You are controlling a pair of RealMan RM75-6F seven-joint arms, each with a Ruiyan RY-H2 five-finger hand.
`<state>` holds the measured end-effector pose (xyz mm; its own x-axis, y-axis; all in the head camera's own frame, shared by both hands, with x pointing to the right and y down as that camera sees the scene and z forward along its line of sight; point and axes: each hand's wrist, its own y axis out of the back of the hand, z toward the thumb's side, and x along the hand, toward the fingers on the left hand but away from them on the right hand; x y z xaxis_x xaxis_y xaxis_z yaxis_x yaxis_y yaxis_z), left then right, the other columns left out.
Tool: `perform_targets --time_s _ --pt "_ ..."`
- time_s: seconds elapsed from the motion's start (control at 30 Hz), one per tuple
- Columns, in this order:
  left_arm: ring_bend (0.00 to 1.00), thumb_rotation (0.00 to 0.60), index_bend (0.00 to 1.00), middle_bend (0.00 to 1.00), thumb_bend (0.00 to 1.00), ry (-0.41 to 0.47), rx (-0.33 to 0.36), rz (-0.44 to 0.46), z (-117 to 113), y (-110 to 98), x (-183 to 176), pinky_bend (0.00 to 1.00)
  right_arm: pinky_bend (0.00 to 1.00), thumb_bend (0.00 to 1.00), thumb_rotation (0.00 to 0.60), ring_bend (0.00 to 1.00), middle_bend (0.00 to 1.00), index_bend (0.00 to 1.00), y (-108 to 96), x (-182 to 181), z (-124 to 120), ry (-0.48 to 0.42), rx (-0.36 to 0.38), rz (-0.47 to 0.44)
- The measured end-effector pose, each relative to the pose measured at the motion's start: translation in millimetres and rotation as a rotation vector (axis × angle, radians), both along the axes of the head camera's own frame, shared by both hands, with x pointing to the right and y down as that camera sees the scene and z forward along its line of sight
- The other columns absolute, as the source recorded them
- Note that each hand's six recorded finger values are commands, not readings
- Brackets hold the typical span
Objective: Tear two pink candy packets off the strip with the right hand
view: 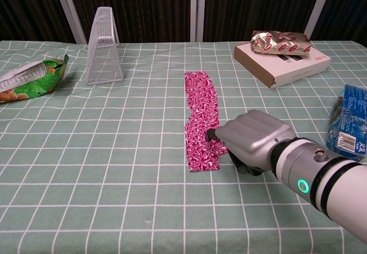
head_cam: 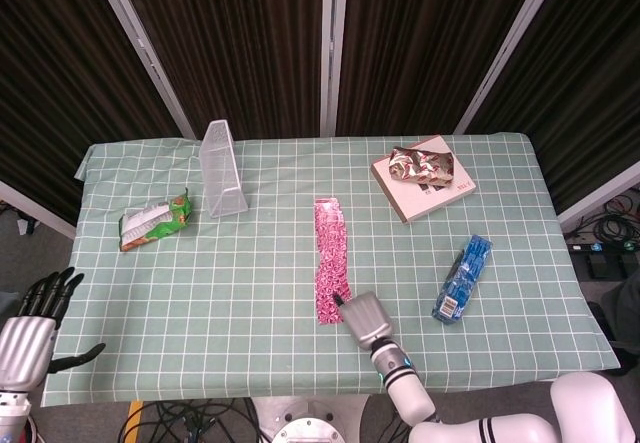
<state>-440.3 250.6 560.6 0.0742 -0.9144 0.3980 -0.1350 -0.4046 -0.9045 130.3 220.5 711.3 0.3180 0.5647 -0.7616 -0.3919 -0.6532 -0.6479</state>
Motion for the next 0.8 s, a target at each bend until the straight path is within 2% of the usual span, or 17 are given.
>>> perform_targets --time_s 0.37,0.8 --pt "0.0 0.503 0.05 0.01 0.01 -0.002 -0.002 -0.012 0.6 0.6 -5.6 0.09 0.7 1.0 0.6 0.81 0.88 0.17 0.7 -9.5 7.9 0.003 -0.027 -0.004" --pt "0.0 0.506 0.05 0.01 0.01 -0.005 -0.006 -0.005 1.9 1.7 -3.9 0.09 0.7 1.0 0.6 0.81 0.88 0.17 -0.2 15.3 11.3 0.047 -0.044 0.035"
